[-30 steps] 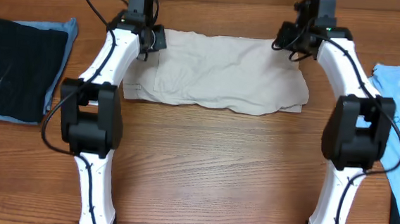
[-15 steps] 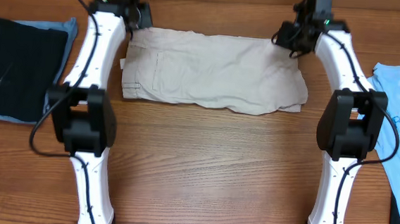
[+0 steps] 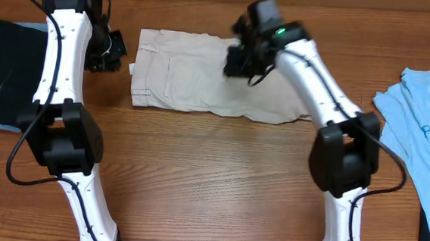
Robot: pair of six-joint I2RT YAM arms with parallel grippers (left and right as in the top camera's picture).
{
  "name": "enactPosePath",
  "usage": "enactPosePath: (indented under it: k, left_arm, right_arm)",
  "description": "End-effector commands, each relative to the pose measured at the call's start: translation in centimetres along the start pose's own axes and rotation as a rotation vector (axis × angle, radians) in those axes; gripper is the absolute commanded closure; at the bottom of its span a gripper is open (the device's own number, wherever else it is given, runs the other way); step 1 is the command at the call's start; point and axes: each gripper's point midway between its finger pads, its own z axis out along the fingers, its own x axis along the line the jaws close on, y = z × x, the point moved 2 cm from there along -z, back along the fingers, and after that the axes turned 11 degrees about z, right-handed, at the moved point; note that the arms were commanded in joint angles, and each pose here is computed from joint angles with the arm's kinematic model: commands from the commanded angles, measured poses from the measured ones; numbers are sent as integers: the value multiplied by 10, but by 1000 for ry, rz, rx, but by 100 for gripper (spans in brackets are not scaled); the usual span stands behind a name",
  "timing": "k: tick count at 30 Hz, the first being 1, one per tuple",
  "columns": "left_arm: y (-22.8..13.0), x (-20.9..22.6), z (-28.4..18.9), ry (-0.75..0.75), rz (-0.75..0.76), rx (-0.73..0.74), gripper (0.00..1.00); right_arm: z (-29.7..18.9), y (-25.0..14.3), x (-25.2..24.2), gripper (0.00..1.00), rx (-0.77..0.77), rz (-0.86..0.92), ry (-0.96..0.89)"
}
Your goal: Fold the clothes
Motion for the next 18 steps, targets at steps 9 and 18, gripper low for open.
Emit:
enactPosePath:
  k: [9,18]
  left_arm:
    - [-5,1,40,-33,-21,96,96]
    - [-10,1,40,-30,-23,118,66]
  right_arm:
    - [95,-66,-47,96,-12,198,-219]
    - [0,-9,26,96,-206,137,-99]
